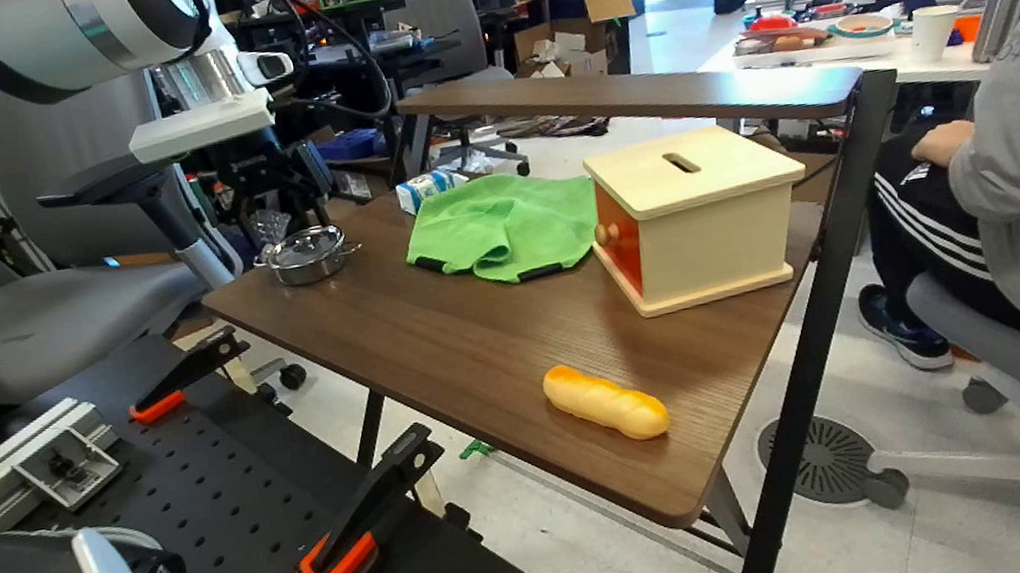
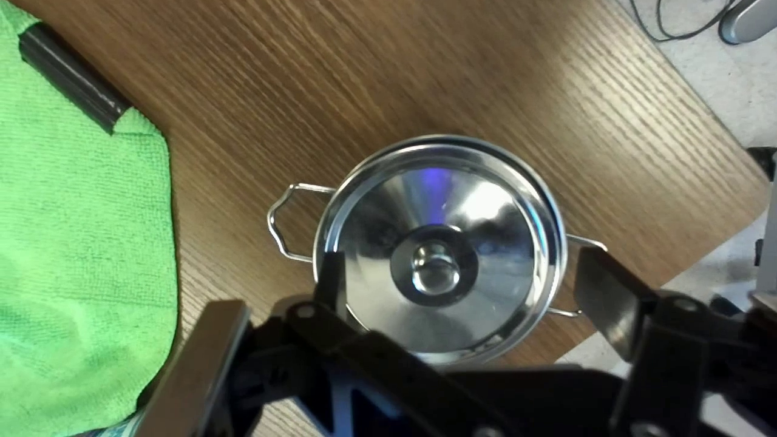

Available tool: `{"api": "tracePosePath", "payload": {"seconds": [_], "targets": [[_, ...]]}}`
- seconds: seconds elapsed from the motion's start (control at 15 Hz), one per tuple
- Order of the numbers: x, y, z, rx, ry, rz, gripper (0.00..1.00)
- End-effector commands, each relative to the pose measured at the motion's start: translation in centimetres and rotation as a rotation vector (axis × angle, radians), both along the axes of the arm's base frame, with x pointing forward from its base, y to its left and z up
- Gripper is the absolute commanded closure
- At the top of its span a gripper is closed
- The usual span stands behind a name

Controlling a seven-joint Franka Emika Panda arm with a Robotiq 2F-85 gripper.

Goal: Uncover the pot

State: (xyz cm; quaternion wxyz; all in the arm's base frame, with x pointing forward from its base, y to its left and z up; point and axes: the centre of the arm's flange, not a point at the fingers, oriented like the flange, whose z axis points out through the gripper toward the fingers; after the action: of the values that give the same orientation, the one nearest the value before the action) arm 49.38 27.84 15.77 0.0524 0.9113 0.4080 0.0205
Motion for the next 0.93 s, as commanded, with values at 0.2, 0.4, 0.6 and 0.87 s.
{"api": "tracePosePath", "payload": {"seconds": [0.2, 0.4, 0.6, 0.87], "targets": [[1.6, 0.6, -1.1, 0.007, -0.004, -0.014, 0.58], [1.9, 0.7, -1.2, 0.008, -0.006, -0.014, 0.82], [2.2, 0.7, -0.5, 0.012, -0.016, -0.016, 0.99], [2.4, 0.0, 1.0, 0.025, -0.019, -0.023, 0.95]]}}
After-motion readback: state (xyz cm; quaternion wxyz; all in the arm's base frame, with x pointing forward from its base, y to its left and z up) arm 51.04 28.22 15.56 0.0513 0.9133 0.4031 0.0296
